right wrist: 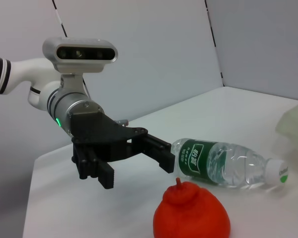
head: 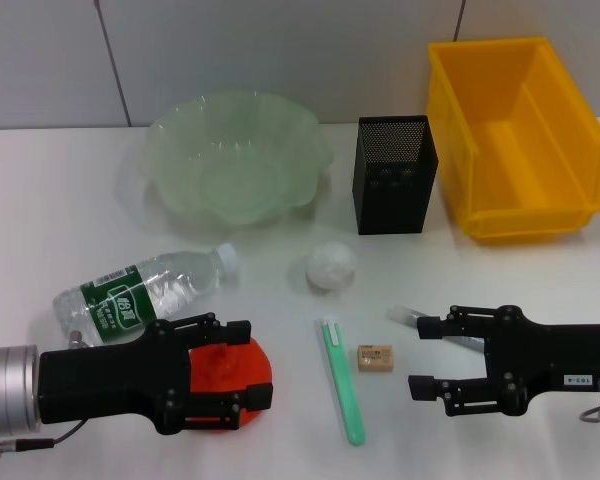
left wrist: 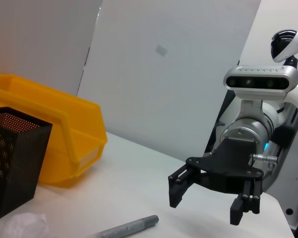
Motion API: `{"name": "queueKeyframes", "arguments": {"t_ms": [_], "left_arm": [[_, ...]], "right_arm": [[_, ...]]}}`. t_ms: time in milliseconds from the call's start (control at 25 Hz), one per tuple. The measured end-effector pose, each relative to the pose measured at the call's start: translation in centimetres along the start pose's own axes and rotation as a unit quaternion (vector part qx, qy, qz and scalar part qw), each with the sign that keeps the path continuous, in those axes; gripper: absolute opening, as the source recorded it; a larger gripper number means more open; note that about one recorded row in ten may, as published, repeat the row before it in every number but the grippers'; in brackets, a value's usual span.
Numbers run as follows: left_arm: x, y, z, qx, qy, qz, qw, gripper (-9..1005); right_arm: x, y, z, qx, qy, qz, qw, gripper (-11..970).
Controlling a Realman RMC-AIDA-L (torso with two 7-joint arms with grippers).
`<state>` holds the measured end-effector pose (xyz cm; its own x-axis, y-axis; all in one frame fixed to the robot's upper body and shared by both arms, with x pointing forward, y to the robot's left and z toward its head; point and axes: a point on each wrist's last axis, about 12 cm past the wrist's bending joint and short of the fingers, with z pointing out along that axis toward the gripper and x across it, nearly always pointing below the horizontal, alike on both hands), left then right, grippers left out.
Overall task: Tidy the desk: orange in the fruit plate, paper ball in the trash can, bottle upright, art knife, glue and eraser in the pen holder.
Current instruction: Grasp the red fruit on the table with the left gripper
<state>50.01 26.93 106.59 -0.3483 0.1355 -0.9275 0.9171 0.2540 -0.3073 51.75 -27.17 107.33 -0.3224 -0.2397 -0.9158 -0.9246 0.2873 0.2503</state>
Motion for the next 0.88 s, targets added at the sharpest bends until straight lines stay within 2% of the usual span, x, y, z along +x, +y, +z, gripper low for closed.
{"name": "queueKeyframes", "arguments": {"t_ms": [600,760,840,880], "left_arm": [[0.2,0.3,-0.1,-0.011,0.007,0.004,1.0,807],[0.2,0.6,-0.2,-0.028,0.01,0.01,1.0,793],[1.1,1.2,-0.4,-0.072,0.023,0.026,0.997,786],[1.1,1.2,-0.4,-0.072,0.023,0.026,0.997,783]], "right_arm": [[0.0,0.0,0.0,-0.001,0.0,0.0,1.0,797],[0.0,0.0,0.0,-0.001,0.0,0.0,1.0,797],[0.0,0.0,0.0,-0.001,0.0,0.0,1.0,797],[0.0,0.0,0.0,-0.001,0.0,0.0,1.0,797]]}}
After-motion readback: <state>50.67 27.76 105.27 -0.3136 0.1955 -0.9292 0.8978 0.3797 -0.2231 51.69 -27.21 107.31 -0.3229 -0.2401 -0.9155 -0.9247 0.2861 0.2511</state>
